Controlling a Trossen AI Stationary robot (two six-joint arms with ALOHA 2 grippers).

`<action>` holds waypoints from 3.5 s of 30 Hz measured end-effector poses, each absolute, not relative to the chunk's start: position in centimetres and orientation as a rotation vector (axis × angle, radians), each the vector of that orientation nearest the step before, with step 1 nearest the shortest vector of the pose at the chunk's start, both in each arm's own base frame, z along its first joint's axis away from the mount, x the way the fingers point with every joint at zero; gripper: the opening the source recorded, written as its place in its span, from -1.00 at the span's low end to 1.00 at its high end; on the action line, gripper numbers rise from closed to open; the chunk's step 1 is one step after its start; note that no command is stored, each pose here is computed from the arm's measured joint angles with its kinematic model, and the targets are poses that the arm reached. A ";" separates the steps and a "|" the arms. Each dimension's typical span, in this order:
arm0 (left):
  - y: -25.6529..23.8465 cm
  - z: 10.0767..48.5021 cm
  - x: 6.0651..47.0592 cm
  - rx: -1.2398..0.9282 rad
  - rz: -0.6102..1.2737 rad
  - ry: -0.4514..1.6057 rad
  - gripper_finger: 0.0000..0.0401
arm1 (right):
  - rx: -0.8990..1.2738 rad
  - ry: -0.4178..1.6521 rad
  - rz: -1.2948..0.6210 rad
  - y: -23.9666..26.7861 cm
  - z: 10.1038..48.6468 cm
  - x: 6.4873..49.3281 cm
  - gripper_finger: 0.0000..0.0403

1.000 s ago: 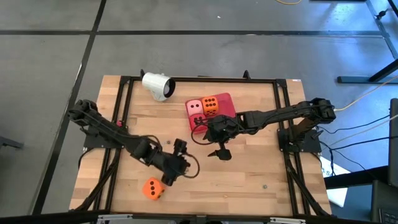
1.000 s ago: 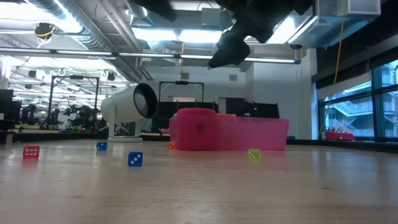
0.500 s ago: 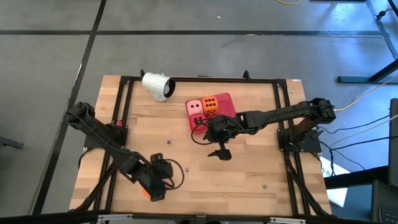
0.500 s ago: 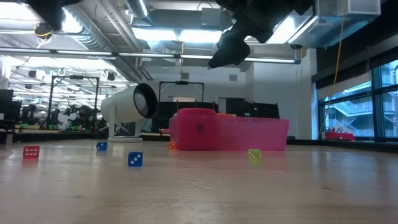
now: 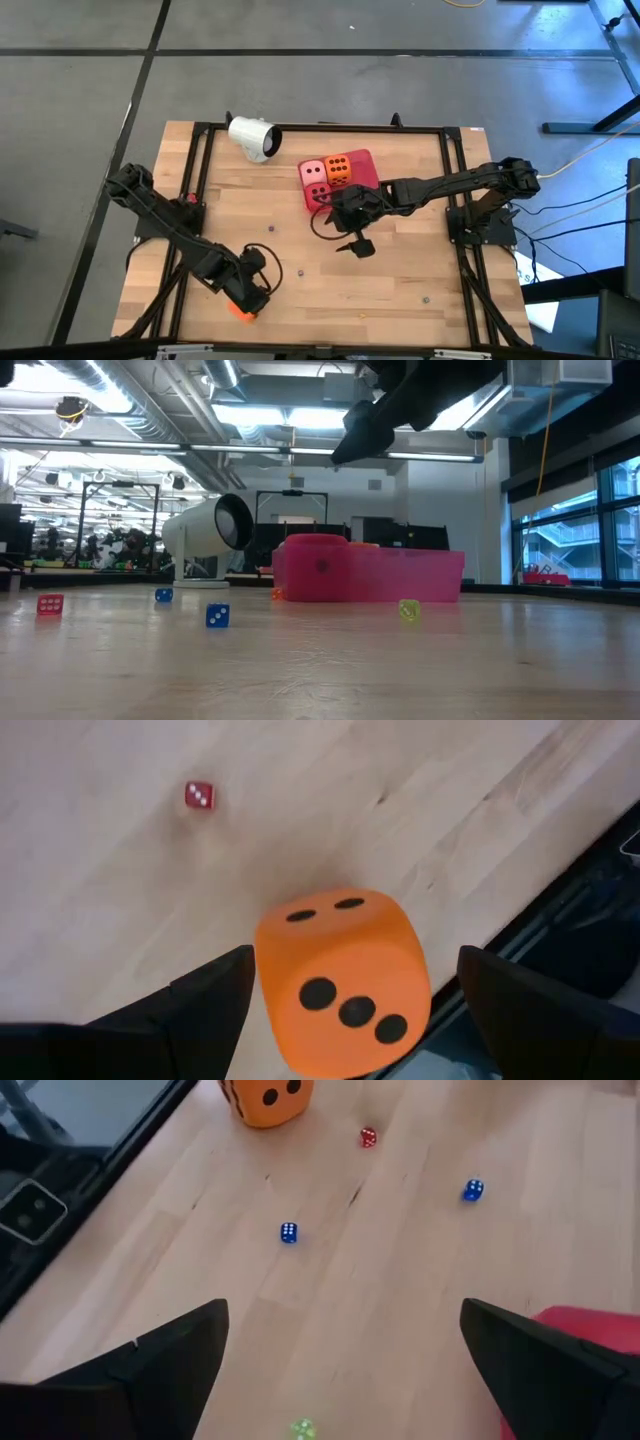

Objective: Pick & Place Dice
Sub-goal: Put the big orange dice into the red bin

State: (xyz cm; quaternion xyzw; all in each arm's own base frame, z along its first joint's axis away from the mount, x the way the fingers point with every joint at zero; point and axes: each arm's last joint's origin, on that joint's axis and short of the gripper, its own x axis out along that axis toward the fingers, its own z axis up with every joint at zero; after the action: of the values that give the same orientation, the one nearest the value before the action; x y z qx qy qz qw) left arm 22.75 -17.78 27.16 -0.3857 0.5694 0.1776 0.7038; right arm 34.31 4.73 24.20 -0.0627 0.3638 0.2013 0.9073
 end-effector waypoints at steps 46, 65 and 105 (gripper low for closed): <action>-20.6 25.0 23.0 -0.768 0.307 1.324 0.72 | -0.213 0.732 0.449 4.7 24.2 34.3 0.97; -21.3 24.0 23.4 -0.763 0.318 1.331 0.72 | -0.217 0.731 0.451 4.7 24.2 34.3 0.97; -21.3 23.9 23.5 -0.702 0.280 1.320 0.72 | 0.137 0.754 0.312 4.8 24.5 34.6 0.97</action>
State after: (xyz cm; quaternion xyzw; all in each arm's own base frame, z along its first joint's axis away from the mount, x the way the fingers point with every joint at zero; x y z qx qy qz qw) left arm 23.49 -21.26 23.91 -0.3181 0.5983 0.1270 0.7244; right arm 34.62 4.78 24.55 0.0664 0.3662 0.1517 0.9157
